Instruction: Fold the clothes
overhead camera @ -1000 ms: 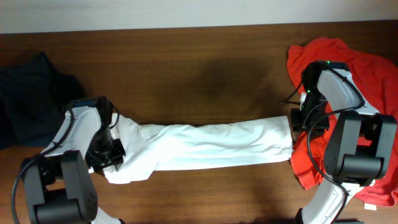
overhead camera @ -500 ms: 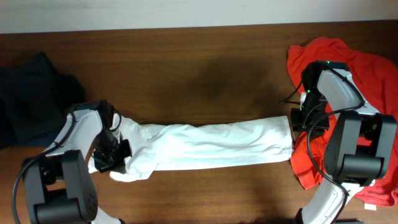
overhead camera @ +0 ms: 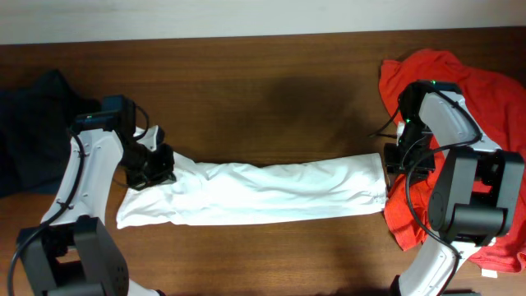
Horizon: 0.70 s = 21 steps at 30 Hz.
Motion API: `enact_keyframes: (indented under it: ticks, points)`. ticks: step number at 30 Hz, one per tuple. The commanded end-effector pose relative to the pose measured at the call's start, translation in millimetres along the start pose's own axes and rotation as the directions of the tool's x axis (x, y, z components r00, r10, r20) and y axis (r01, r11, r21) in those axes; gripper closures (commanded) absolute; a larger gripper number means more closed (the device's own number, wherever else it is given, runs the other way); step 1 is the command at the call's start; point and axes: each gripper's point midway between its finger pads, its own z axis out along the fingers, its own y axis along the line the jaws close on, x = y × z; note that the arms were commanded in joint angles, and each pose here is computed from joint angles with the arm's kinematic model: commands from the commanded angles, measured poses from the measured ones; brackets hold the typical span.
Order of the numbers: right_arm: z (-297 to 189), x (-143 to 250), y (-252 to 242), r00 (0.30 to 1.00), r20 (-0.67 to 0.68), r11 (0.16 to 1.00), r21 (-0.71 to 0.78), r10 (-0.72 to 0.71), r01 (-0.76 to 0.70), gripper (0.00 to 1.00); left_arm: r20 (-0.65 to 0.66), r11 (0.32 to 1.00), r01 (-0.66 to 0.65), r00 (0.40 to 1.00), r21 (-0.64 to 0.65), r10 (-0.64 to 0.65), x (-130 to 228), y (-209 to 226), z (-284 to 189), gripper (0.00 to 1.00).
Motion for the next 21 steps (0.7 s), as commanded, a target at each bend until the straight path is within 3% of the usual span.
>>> enact_keyframes:
  ticks: [1, 2, 4, 7, 9, 11, 15, 17, 21]
  points:
    - [-2, 1, -2, 1.0, 0.009, 1.0, 0.006, 0.008, -0.008, 0.61, -0.01, 0.979, 0.086, 0.996, -0.186, -0.09, 12, 37, 5, 1.0]
    - [-2, 1, -2, 1.0, 0.009, 1.0, 0.006, 0.008, -0.008, 0.61, -0.03, 0.976, 0.1, 0.994, -0.194, -0.108, 19, 40, 12, 1.0]
    - [-2, 1, -2, 1.0, 0.01, 1.0, 0.006, 0.008, -0.008, 0.61, -0.05, 0.971, 0.101, 0.992, -0.215, -0.114, 28, 50, 29, 0.85]
    - [-2, 1, -2, 1.0, 0.009, 1.0, 0.006, 0.008, -0.008, 0.61, -0.044, 0.926, 0.172, 0.979, -0.336, -0.198, 42, 76, 39, 0.83]
    - [-2, 1, -2, 1.0, 0.009, 1.0, 0.006, 0.008, -0.008, 0.61, -0.039, 0.915, 0.171, 0.979, -0.365, -0.198, 43, 81, 38, 0.73]
    - [-2, 1, -2, 1.0, 0.009, 1.0, 0.006, 0.008, -0.008, 0.61, -0.032, 0.914, 0.171, 0.98, -0.369, -0.196, 41, 81, 35, 0.71]
    - [-2, 1, -2, 1.0, 0.009, 1.0, 0.006, 0.008, -0.008, 0.61, 0.128, 0.933, 0.175, 0.982, -0.315, -0.141, 0, 57, -20, 0.71]
    - [-2, 1, -2, 1.0, 0.01, 1.0, 0.006, 0.008, -0.008, 0.61, 0.243, 0.963, 0.147, 0.966, -0.226, -0.09, -27, 34, -49, 0.57]
    - [-2, 0, -2, 1.0, 0.012, 1.0, 0.005, 0.008, -0.008, 0.61, 0.227, 0.982, 0.128, 0.969, -0.141, -0.094, -42, 24, -23, 0.54]
